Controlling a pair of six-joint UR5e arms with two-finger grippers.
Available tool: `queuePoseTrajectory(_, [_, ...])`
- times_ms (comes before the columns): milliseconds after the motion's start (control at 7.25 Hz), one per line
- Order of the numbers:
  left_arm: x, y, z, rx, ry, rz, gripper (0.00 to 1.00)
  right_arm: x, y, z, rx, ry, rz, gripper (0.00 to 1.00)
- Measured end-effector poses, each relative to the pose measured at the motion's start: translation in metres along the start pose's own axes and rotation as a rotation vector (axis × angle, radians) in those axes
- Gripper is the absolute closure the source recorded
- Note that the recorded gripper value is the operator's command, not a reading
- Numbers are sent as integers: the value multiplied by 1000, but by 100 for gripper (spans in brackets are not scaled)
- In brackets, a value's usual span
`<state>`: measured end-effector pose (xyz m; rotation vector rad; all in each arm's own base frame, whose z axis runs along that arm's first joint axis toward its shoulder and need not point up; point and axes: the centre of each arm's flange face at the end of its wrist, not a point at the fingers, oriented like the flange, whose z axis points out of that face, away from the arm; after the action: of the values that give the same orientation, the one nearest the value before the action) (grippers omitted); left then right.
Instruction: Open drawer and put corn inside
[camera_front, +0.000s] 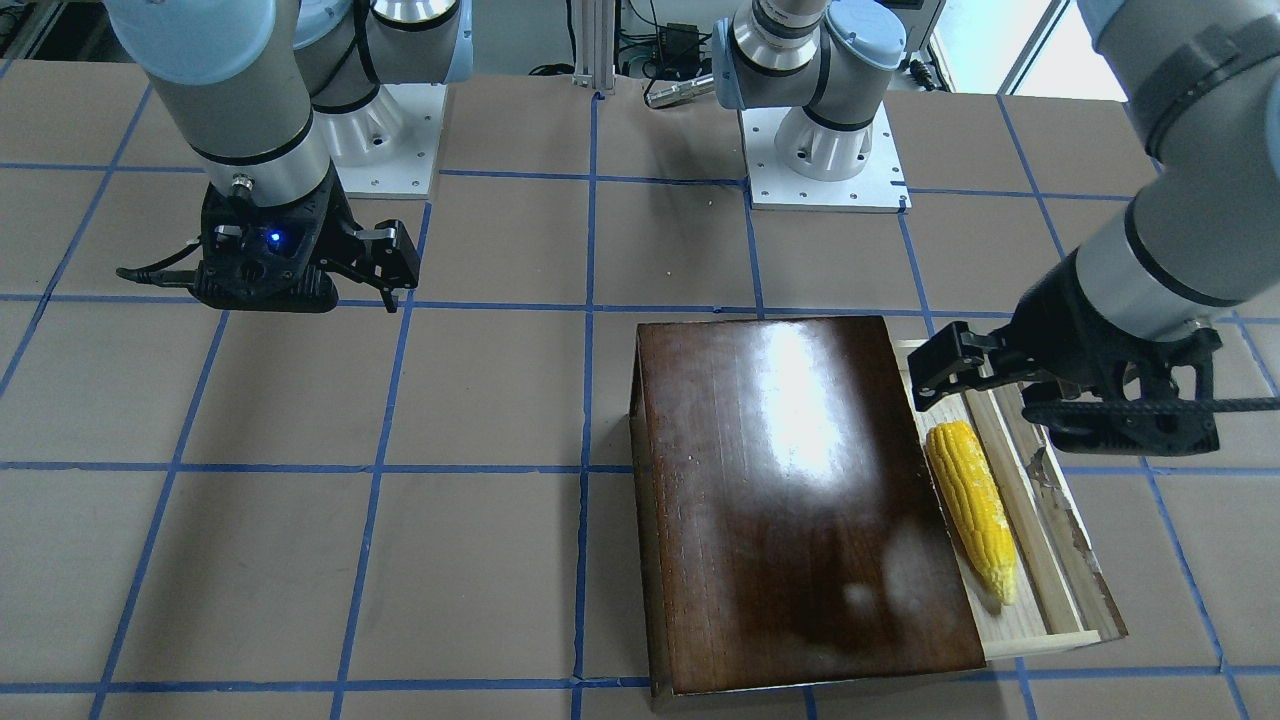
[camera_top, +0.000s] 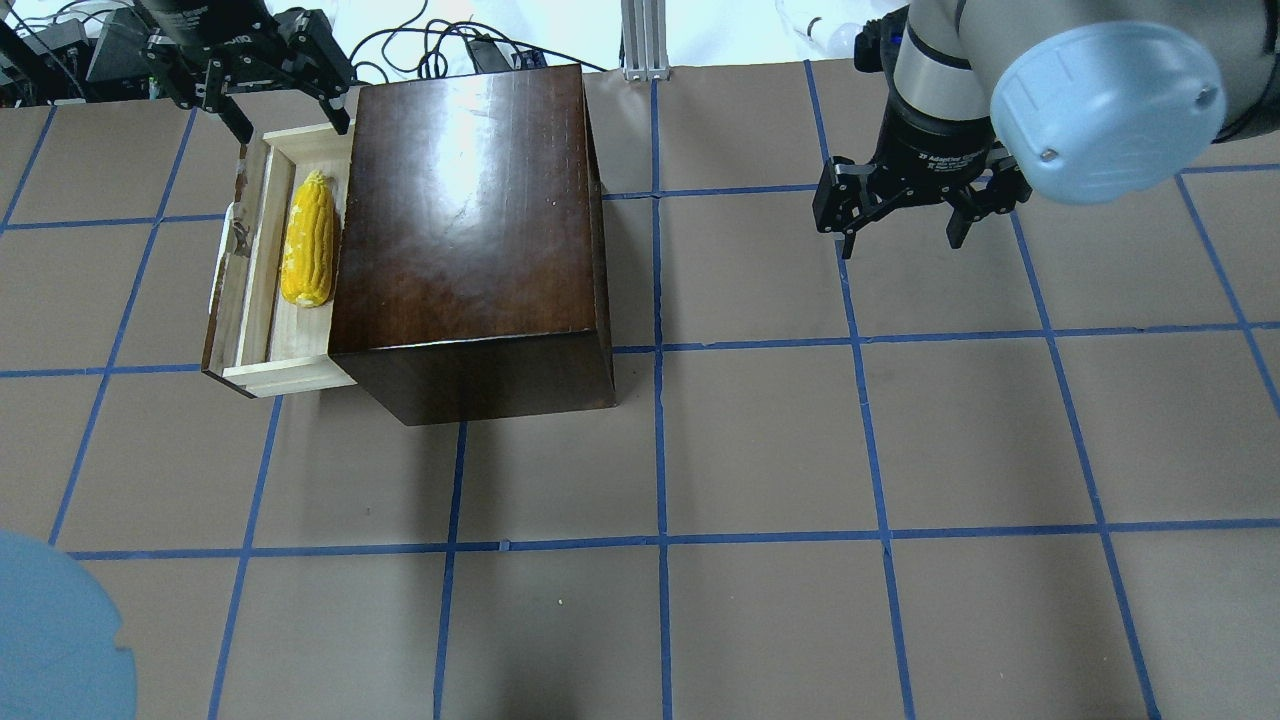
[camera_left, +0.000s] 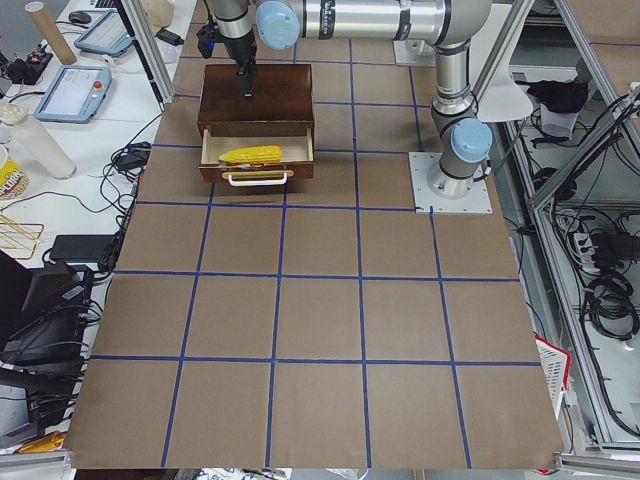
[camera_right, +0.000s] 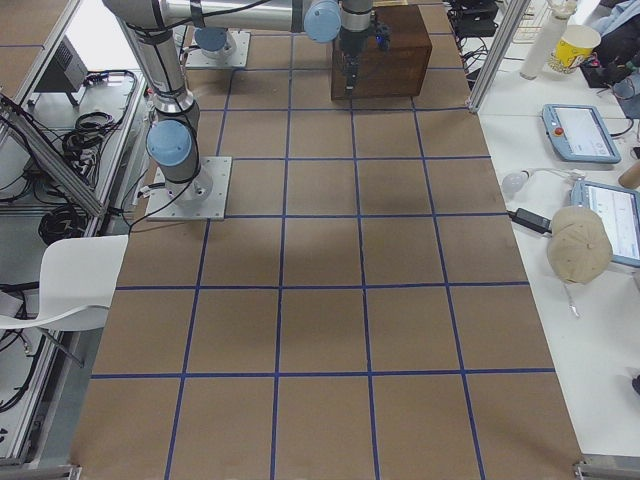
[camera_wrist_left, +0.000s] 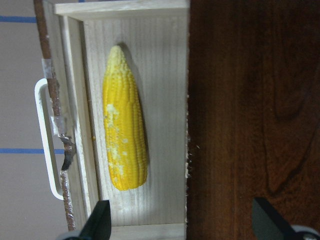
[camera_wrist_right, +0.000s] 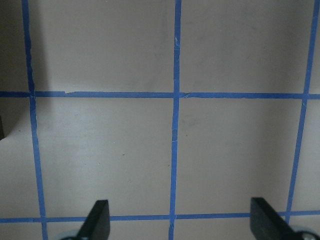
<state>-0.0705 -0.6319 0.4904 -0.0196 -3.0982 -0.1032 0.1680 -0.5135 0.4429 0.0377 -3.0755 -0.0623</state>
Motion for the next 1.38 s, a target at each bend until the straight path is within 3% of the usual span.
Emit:
queuePoseTrajectory(690, [43, 49, 28, -63, -2, 8, 0, 0, 0, 0, 0, 0, 0, 0])
queuePoseTrajectory(1379, [53, 80, 30, -52, -7, 12, 0, 0, 0, 0, 0, 1, 0, 0])
